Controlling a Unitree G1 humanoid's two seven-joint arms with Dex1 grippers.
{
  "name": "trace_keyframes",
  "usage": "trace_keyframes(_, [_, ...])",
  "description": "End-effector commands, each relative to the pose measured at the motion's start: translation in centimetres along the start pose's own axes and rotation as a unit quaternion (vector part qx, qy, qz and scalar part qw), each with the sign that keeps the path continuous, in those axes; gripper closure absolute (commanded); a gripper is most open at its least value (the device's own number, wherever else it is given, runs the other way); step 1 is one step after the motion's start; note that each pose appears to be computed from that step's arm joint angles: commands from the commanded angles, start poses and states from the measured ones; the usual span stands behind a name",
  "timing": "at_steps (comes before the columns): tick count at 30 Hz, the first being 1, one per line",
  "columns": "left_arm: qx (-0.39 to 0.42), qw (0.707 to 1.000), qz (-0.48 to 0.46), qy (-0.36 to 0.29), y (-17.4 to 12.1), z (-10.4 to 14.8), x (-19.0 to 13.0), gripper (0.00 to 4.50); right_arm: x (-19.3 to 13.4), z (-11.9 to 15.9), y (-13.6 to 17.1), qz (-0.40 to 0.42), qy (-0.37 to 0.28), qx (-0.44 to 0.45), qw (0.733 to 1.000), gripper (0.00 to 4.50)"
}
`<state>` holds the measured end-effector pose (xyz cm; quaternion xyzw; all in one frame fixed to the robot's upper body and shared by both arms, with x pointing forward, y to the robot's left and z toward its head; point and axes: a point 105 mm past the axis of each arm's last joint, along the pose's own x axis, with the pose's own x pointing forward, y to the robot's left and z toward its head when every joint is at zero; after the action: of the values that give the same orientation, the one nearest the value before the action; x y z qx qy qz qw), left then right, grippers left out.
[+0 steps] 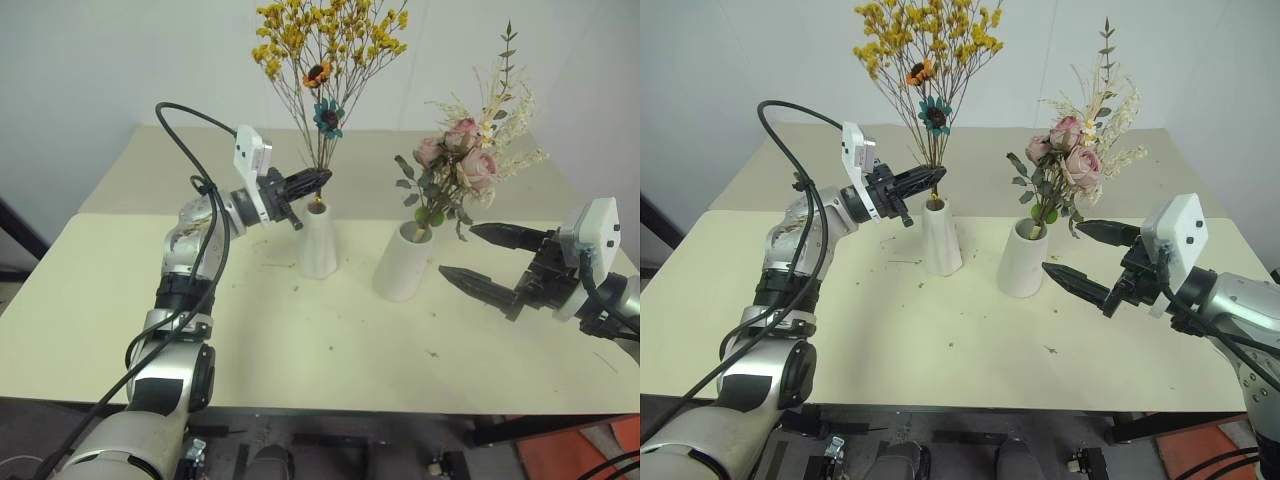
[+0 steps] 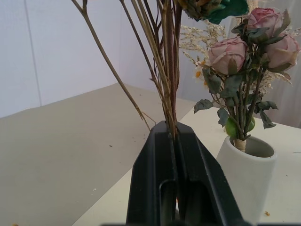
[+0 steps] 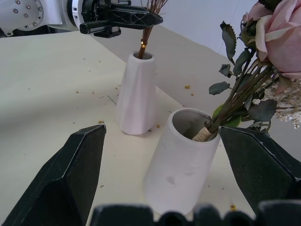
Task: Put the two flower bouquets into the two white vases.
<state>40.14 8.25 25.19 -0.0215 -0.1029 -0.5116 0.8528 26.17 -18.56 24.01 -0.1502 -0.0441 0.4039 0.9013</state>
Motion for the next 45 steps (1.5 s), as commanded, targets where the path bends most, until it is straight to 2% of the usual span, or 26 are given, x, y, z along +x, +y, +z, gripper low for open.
trace_keyframes(1, [0.020, 1.000, -0.004, -0.017, -0.4, 1.1, 0.0, 4.49, -0.3, 1.2, 0.1, 0.000, -0.018, -0.018, 1.000, 0.00])
trace_keyframes(23, [0.008, 1.000, 0.008, 0.001, -0.9, -0.6, -0.7, 4.49, -0.2, 1.2, 0.2, 0.002, -0.018, -0.018, 1.000, 0.00])
trace_keyframes(26, [0.007, 1.000, 0.008, 0.002, -1.0, -0.6, -0.9, 3.82, -0.2, 1.2, 0.2, 0.002, -0.018, -0.018, 1.000, 0.00])
trace_keyframes(38, [0.014, 1.000, 0.018, 0.002, -1.0, 0.2, -1.7, 0.04, -0.1, 1.1, 0.1, 0.004, -0.018, -0.018, 1.000, 0.00])
trace_keyframes(45, [0.025, 0.999, 0.020, 0.029, -1.5, 0.7, -4.5, 0.04, -0.2, 1.1, 0.1, 0.004, -0.017, -0.019, 1.000, 0.00])
